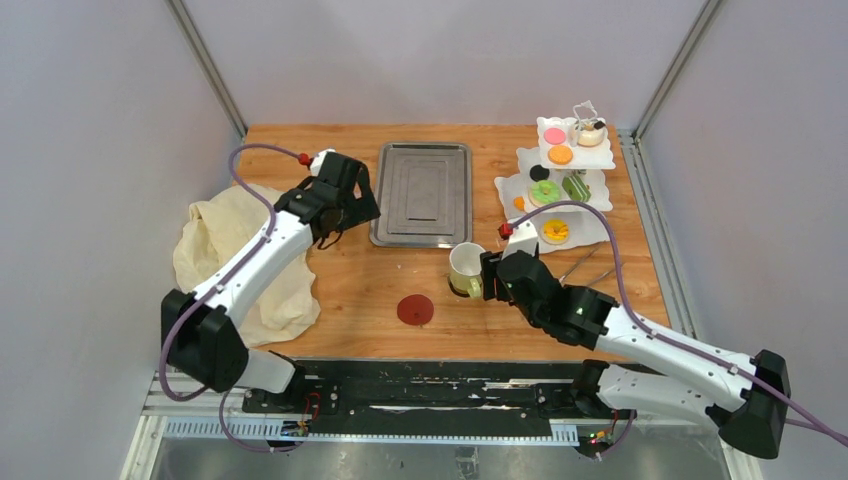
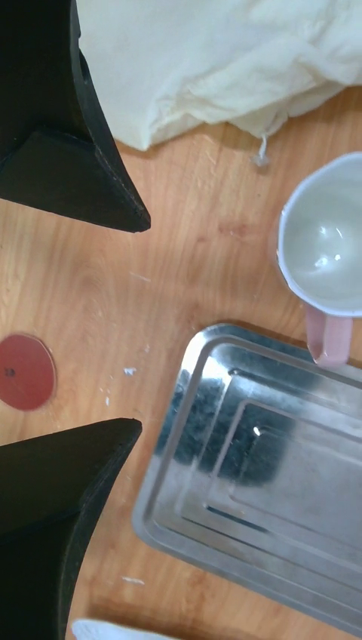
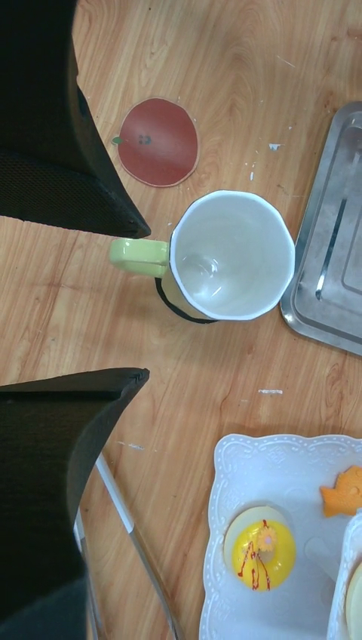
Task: Serve the afternoon tea
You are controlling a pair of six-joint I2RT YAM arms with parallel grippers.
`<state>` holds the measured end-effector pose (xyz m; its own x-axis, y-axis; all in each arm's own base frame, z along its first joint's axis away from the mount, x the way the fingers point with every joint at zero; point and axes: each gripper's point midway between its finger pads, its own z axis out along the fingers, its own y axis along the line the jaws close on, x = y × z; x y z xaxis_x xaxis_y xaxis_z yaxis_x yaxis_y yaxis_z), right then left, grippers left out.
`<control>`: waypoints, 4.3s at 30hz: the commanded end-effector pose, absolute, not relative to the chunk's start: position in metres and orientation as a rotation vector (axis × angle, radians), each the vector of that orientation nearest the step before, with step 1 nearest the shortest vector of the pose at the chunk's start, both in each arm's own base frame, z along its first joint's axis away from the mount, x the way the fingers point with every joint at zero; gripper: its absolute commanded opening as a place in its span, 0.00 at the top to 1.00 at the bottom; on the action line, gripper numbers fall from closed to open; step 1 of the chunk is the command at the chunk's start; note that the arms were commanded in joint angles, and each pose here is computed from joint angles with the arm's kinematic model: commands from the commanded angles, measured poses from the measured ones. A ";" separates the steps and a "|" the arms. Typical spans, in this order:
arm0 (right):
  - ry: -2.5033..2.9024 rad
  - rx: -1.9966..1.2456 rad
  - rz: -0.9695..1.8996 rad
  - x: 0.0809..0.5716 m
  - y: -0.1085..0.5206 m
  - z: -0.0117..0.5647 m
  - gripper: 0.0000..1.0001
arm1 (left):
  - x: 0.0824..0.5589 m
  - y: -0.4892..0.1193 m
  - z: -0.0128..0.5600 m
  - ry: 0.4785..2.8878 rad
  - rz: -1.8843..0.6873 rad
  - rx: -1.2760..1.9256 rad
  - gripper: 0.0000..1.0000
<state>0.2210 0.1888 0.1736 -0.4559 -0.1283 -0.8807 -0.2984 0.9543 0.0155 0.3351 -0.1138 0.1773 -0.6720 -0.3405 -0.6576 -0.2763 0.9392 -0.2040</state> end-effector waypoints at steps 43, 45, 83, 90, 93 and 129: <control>2.040 -0.260 0.101 0.188 0.111 0.181 0.38 | 0.454 -0.144 0.106 1.922 0.253 -1.344 0.02; 2.048 -0.260 0.110 0.187 0.112 0.178 0.38 | 0.455 -0.140 0.107 1.896 0.246 -1.378 0.02; 2.180 -0.490 0.108 0.188 0.153 0.129 0.39 | 0.374 -0.077 0.087 1.832 0.371 -1.542 0.09; 2.184 -0.540 0.120 0.188 0.161 0.127 0.40 | 0.362 -0.068 0.091 1.850 0.395 -1.502 0.09; 2.180 -0.538 0.121 0.190 0.162 0.130 0.40 | 0.369 -0.068 0.097 1.868 0.407 -1.448 0.10; 2.174 -0.452 -0.004 0.198 0.144 0.127 0.45 | 0.386 -0.069 0.073 2.219 0.403 -1.064 0.67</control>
